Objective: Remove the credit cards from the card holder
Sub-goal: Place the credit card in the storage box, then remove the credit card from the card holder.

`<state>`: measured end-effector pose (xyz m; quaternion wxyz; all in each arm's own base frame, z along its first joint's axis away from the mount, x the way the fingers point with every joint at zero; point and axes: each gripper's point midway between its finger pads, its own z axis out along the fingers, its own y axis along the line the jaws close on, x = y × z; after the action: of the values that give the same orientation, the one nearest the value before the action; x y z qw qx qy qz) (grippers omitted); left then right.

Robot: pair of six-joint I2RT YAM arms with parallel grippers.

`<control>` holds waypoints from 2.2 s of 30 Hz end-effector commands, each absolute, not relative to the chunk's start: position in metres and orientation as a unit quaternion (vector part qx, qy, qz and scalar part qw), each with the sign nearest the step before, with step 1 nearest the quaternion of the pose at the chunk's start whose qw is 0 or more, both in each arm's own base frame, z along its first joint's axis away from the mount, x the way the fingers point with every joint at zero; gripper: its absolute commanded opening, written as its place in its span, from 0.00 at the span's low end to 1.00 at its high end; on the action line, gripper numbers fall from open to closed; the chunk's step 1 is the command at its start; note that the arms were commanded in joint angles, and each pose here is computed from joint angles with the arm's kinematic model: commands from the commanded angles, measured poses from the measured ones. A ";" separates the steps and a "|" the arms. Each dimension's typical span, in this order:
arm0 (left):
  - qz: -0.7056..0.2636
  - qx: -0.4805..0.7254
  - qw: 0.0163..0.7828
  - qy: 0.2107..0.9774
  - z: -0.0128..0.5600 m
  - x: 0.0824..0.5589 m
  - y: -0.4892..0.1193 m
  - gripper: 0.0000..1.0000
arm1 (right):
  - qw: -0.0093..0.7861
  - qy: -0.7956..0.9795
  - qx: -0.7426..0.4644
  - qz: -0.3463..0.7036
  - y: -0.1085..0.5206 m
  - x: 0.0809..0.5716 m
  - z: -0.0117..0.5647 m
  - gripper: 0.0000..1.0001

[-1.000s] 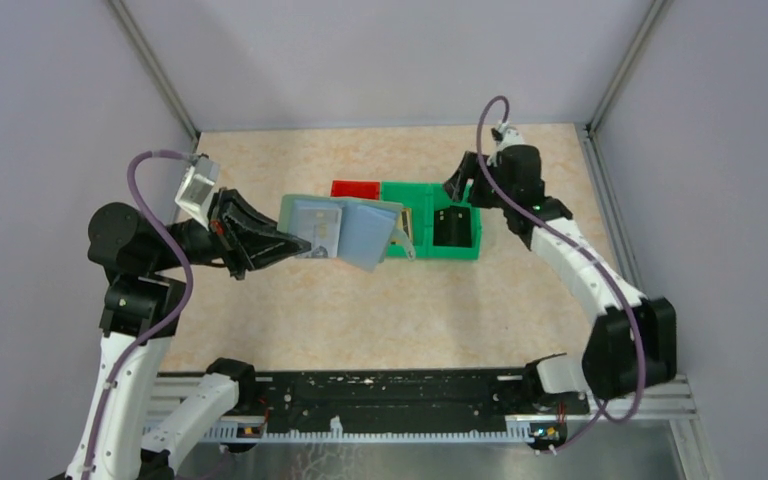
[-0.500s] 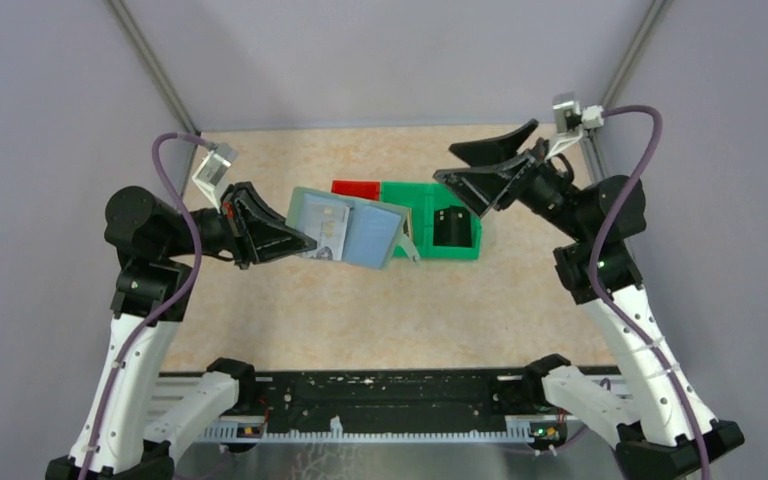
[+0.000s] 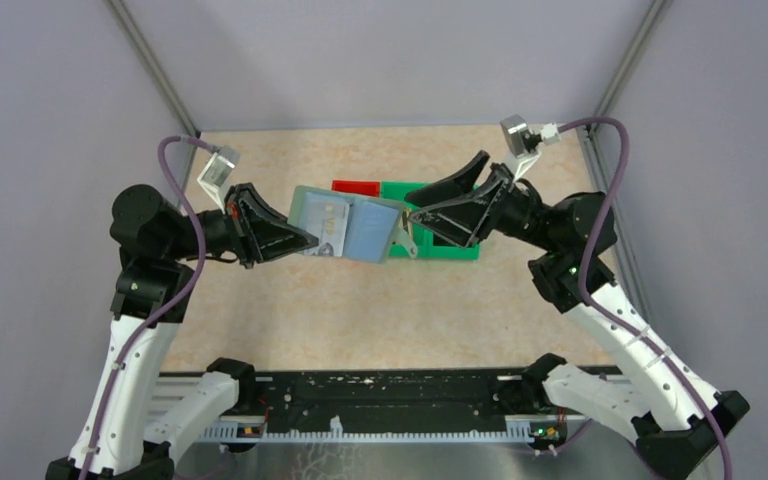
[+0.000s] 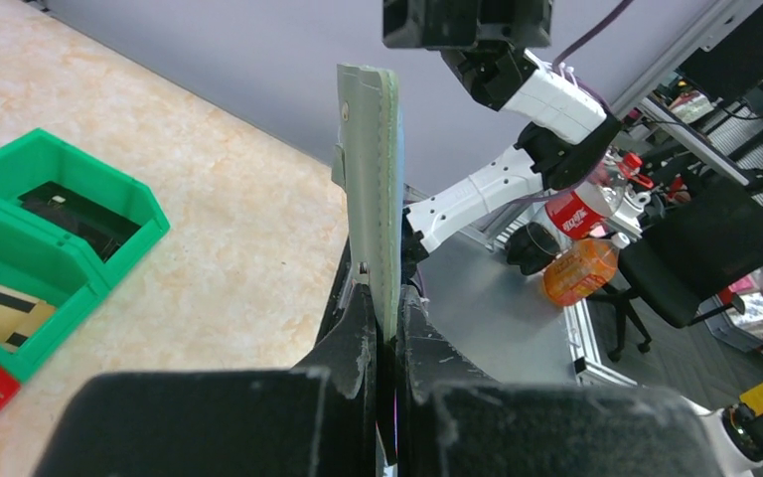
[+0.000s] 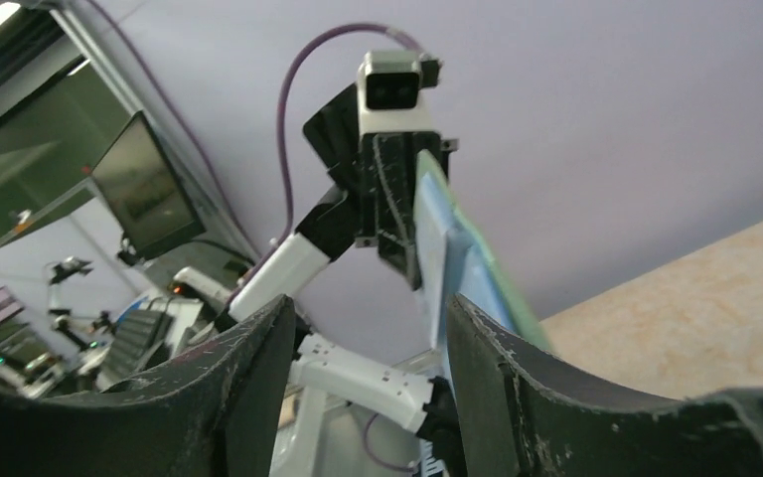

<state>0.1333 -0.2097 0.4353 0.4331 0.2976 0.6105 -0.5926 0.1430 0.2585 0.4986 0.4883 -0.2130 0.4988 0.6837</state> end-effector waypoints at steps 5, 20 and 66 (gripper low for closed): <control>-0.556 0.274 0.476 0.624 0.436 0.149 -0.205 0.00 | 0.445 0.466 -0.274 0.714 0.289 0.107 0.503 0.54; -0.593 0.303 0.445 0.599 0.447 0.127 -0.209 0.00 | 0.385 0.507 -0.287 0.716 0.335 0.121 0.466 0.48; -0.546 0.283 0.488 0.620 0.443 0.144 -0.203 0.09 | 0.392 0.502 -0.271 0.721 0.344 0.123 0.459 0.00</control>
<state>0.1384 -0.2057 0.4395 0.4656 0.2887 0.6151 -0.5670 0.1298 0.3624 0.4269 0.3383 -0.2693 0.5469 0.7169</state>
